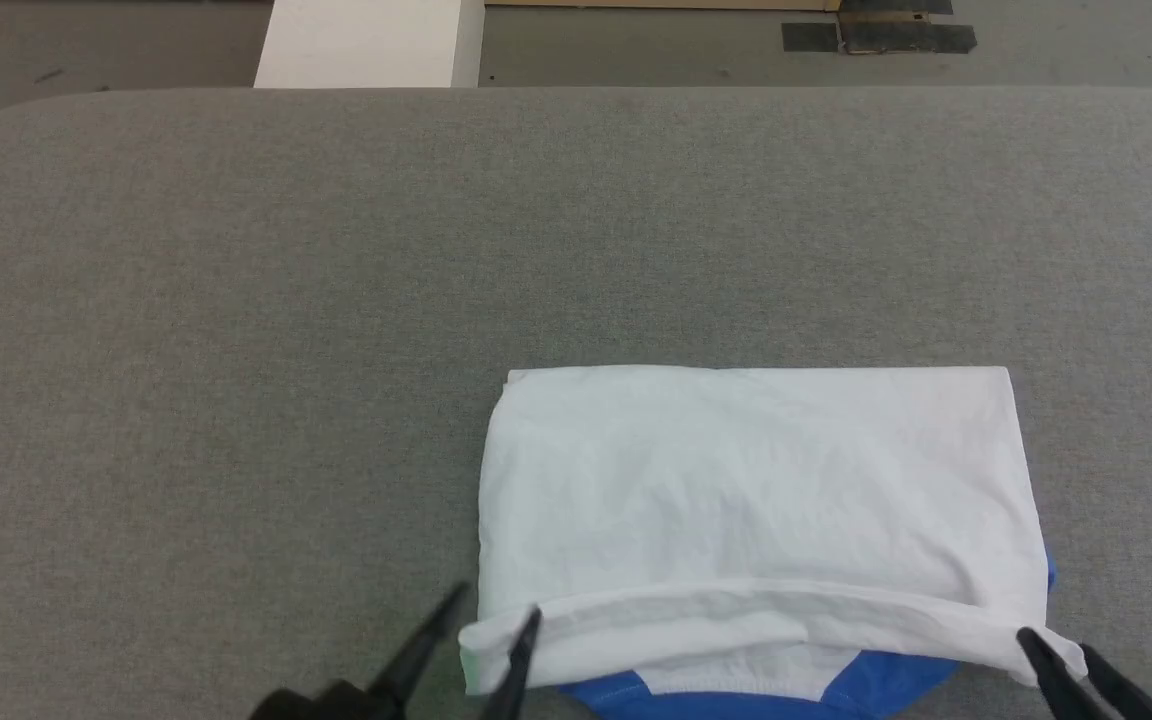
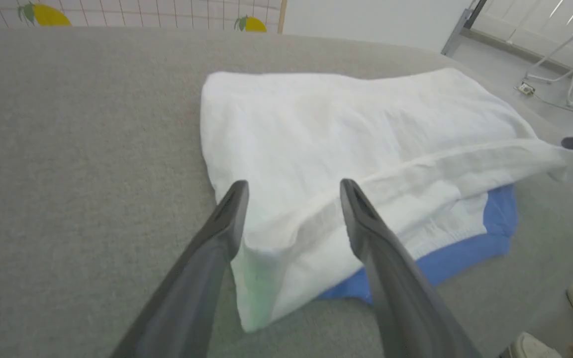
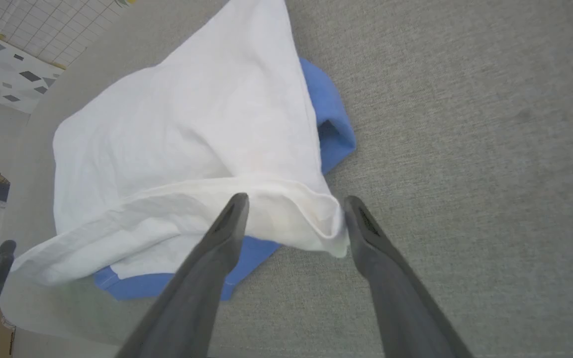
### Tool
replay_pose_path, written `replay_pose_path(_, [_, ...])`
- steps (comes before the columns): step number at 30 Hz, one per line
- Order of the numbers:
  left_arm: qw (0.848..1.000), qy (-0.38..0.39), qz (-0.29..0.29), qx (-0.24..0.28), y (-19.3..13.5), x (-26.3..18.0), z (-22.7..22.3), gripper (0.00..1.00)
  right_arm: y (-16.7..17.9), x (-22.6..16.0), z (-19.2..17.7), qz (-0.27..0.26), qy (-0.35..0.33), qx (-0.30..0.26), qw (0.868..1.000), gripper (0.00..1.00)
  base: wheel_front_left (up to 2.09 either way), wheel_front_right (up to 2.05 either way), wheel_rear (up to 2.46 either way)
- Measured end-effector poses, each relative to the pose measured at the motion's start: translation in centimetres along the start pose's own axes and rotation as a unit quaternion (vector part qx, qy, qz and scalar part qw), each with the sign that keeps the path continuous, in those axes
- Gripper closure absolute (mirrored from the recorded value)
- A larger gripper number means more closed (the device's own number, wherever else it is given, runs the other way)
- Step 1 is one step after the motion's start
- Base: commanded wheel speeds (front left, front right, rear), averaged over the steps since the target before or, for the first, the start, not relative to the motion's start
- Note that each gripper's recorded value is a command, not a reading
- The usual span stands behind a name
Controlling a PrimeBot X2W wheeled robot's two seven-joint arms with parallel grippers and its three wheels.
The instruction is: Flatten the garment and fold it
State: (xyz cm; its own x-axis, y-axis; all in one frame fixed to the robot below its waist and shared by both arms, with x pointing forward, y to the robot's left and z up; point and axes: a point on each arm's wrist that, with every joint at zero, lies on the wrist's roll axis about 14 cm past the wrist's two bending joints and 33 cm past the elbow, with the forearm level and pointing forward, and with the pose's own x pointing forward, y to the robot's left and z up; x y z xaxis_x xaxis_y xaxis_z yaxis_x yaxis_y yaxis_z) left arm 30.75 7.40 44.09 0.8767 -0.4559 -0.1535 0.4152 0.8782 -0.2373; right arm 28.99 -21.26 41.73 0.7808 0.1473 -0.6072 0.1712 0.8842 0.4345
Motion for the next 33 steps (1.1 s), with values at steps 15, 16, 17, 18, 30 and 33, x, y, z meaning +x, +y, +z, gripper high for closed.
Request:
replay_pose_path(15, [0.975, -0.186, 0.117, 0.038, 4.4, 0.5, 11.2, 0.00, 1.0, 2.1, 7.1, -0.015, -0.061, -0.094, 0.994, 0.00, 0.00, 0.00, 0.00])
replay_pose_path(16, [0.975, -0.184, 0.116, 0.042, 4.3, 0.6, 11.1, 0.00, 1.1, 2.6, 6.6, -0.015, -0.044, -0.103, 0.994, 0.00, 0.00, 0.00, 0.00])
replay_pose_path(17, [0.976, -0.181, 0.116, 0.044, 4.3, 0.7, 10.9, 0.00, 1.1, 3.0, 6.1, -0.016, -0.030, -0.107, 0.994, 0.00, 0.00, 0.00, 0.00])
replay_pose_path(18, [0.976, -0.177, 0.117, 0.044, 4.3, 0.8, 10.7, 0.00, 1.0, 3.5, 5.5, -0.017, -0.013, -0.114, 0.993, 0.00, 0.00, 0.00, 0.00])
replay_pose_path(30, [0.978, -0.150, 0.144, 0.035, 5.3, 0.9, 9.0, 0.00, -1.4, 7.4, 0.5, -0.038, 0.123, -0.145, 0.981, 0.00, 0.00, 0.00, 0.00])
replay_pose_path(33, [0.977, -0.146, 0.149, 0.035, 5.6, 0.8, 8.7, 0.00, -1.1, 8.3, 0.5, -0.030, 0.123, -0.135, 0.983, 0.01, 0.00, 0.00, 0.00])
